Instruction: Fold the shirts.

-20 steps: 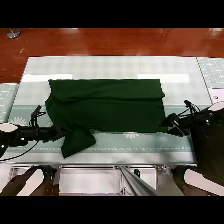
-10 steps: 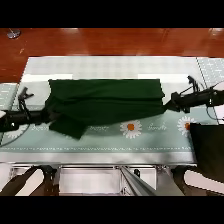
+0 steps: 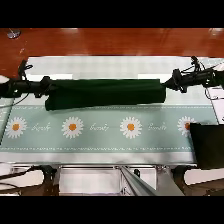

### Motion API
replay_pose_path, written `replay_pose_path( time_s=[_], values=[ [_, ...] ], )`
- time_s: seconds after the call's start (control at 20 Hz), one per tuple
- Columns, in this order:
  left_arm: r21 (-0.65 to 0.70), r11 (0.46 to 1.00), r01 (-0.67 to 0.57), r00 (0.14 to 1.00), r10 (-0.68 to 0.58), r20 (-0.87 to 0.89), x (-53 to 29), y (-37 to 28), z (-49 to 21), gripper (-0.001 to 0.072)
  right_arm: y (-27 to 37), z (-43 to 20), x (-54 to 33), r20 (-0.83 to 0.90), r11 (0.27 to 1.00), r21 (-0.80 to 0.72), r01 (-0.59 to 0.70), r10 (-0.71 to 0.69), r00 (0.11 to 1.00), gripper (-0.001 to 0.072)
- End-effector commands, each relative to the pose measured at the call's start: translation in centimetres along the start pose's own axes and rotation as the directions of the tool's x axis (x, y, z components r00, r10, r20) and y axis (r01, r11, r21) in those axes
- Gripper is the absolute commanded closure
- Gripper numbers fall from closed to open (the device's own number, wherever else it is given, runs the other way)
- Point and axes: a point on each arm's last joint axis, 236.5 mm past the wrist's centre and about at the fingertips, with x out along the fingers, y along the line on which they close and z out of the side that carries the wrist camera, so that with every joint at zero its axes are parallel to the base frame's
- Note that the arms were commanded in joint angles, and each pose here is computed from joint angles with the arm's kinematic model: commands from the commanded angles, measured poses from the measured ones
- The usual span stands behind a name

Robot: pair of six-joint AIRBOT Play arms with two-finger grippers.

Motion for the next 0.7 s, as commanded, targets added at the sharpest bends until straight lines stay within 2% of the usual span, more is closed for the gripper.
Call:
replay_pose_path(
  time_s=[0.0, 0.1, 0.15, 0.2, 0.25, 0.3, 0.4, 0.5, 0.65],
  values=[
    [-0.027, 1.0, 0.0, 1.0, 0.0, 0.016, 2.4, 0.3, 3.9, 0.0675, 0.3, 2.3, 2.2, -0.005, 0.999, 0.023, -0.037, 0.037, 0.999, 0.0696],
    [-0.036, 0.999, 0.001, 1.0, -0.001, 0.004, 3.3, 0.6, 4.3, 0.0675, 0.3, 2.9, 3.8, -0.017, 0.999, 0.013, -0.035, 0.035, 0.999, 0.0695],
    [-0.039, 0.999, 0.002, 1.0, -0.002, -0.019, 3.8, 0.7, 3.7, 0.0621, 0.2, 3.4, 4.3, -0.009, 0.999, 0.014, -0.035, 0.035, 0.999, 0.0694],
    [-0.036, 0.999, 0.002, 0.999, -0.004, -0.049, 4.2, 0.8, 3.0, 0.027, 0.2, 3.8, 4.7, 0.0, 0.999, 0.014, -0.034, 0.034, 0.999, 0.0567],
    [-0.023, 1.0, -0.009, 0.996, 0.007, -0.088, 4.3, 1.1, 2.1, 0.0014, 0.1, 4.0, 4.7, 0.005, 0.999, 0.012, -0.034, 0.034, 0.999, 0.0182],
    [0.009, 0.999, -0.039, 0.991, 0.04, -0.13, 3.8, 1.8, 1.3, 0.0007, 0.1, 4.2, 4.2, 0.007, 0.999, -0.011, -0.036, 0.036, 0.999, 0.0091],
    [0.021, 0.985, -0.169, 0.96, 0.169, -0.223, 1.2, 5.1, 0.2, 0.0008, -0.2, 4.7, 2.0, -0.004, 0.999, -0.03, -0.043, 0.043, 0.999, 0.009],
    [0.014, 0.946, -0.325, 0.898, 0.314, -0.308, -2.9, 9.2, -1.2, 0.0008, -2.1, 4.8, -0.3, -0.014, 1.0, -0.019, -0.012, 0.012, 1.0, 0.0091],
    [0.031, 0.908, -0.418, 0.872, 0.411, -0.265, -7.1, 11.5, -1.8, 0.0008, -8.0, 2.7, -1.9, -0.102, 0.985, 0.017, 0.171, -0.169, 0.98, 0.009]
  ],
)
